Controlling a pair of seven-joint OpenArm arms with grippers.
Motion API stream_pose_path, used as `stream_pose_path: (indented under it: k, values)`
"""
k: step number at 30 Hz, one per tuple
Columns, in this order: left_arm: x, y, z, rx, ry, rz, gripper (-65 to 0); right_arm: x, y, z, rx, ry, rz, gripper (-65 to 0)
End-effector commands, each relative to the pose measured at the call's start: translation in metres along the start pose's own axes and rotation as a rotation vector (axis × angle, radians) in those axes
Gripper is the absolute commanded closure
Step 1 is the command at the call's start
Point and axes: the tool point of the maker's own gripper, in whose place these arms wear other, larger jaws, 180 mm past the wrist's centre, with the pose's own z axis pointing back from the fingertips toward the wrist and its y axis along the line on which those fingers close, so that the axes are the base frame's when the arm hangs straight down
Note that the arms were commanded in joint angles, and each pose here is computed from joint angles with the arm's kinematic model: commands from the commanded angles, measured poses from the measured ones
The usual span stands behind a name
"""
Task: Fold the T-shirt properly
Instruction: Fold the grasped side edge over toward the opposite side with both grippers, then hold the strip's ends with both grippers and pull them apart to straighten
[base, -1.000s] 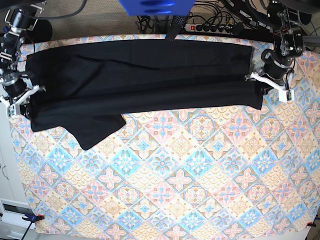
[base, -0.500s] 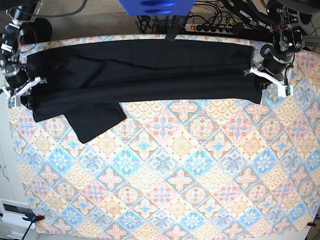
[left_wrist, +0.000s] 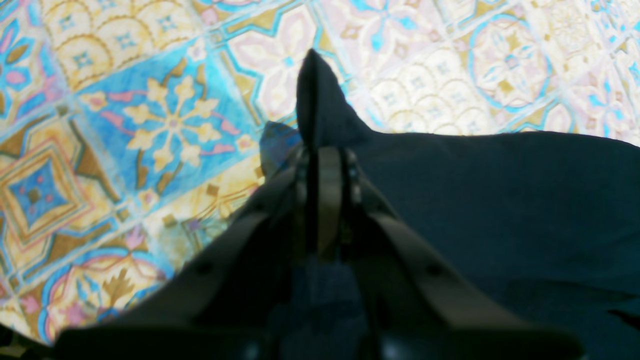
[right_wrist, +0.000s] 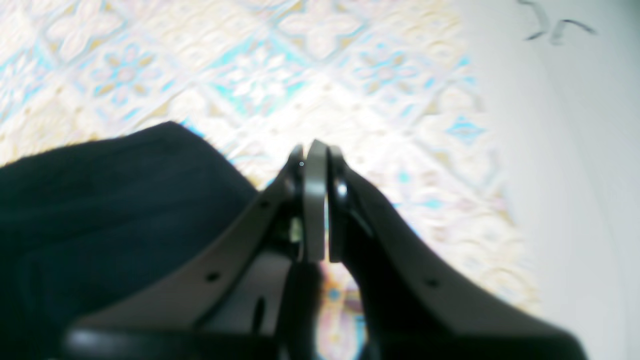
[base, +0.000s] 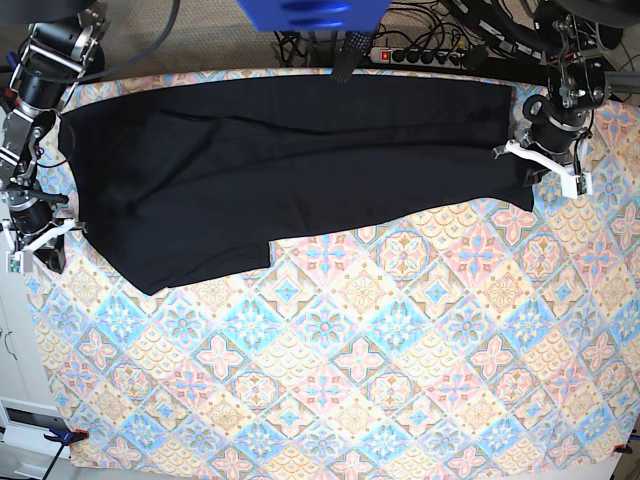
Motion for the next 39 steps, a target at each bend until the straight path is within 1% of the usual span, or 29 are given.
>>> stream_pose_path:
  k: [1,6,9,11,13,14,15,17,20,23,25,27,30,31,35,39]
  values:
    - [0.013,0.000,0.003,-0.005,-0.041,-0.012,0.0,0.027,-0.011,0.003,-0.013,-0.071,0.018,0.0]
    - [0.018,-0.002,0.000,-0.011,-0.051,-0.013,0.0,0.002,-0.007,0.010,-0.002,-0.016,0.026,-0.1]
    - [0.020,-0.003,-0.001,-0.012,-0.054,-0.013,0.0,-0.008,0.013,0.003,0.055,0.026,0.058,-1.5]
    - [0.020,-0.003,-0.001,-0.012,-0.054,-0.013,0.0,-0.008,0.034,-0.008,0.115,0.051,0.102,-5.8]
    - [0.021,-0.003,-0.001,-0.013,-0.057,-0.013,0.0,0.012,0.064,-0.029,0.189,0.057,0.163,-13.8]
    - [0.021,-0.004,-0.002,-0.014,-0.056,-0.013,0.0,0.016,0.072,-0.036,0.209,0.078,0.186,-18.4]
    - [0.021,-0.004,-0.002,-0.014,-0.056,-0.013,0.0,0.012,0.075,-0.041,0.216,0.110,0.191,-22.6]
    - [0.022,-0.004,-0.002,-0.015,-0.058,-0.013,0.0,0.007,0.074,-0.047,0.216,0.151,0.183,-28.9]
    - [0.021,-0.004,-0.002,-0.014,-0.055,-0.013,0.0,0.010,0.072,-0.060,0.213,0.174,0.183,-33.3]
    - [0.021,-0.003,-0.002,-0.013,-0.056,-0.012,0.0,0.011,0.067,-0.071,0.197,0.220,0.242,-34.3]
    - [0.021,-0.003,-0.002,-0.013,-0.056,-0.012,0.0,0.016,0.063,-0.077,0.187,0.211,0.263,-34.2]
    - [0.021,-0.003,-0.002,-0.013,-0.056,-0.012,0.0,0.007,0.060,-0.078,0.185,0.224,0.271,-34.3]
    - [0.021,-0.003,-0.002,-0.013,-0.056,-0.012,0.0,-0.018,0.056,-0.074,0.185,0.281,0.261,-34.4]
    - [0.021,-0.003,-0.002,-0.013,-0.056,-0.012,0.0,-0.021,0.055,-0.074,0.184,0.285,0.254,-34.4]
    - [0.021,-0.003,-0.002,-0.013,-0.056,-0.012,0.0,-0.007,0.054,-0.083,0.182,0.250,0.222,-34.4]
    - [0.021,-0.003,-0.002,-0.013,-0.056,-0.012,0.0,-0.015,0.054,-0.083,0.184,0.262,0.193,-34.4]
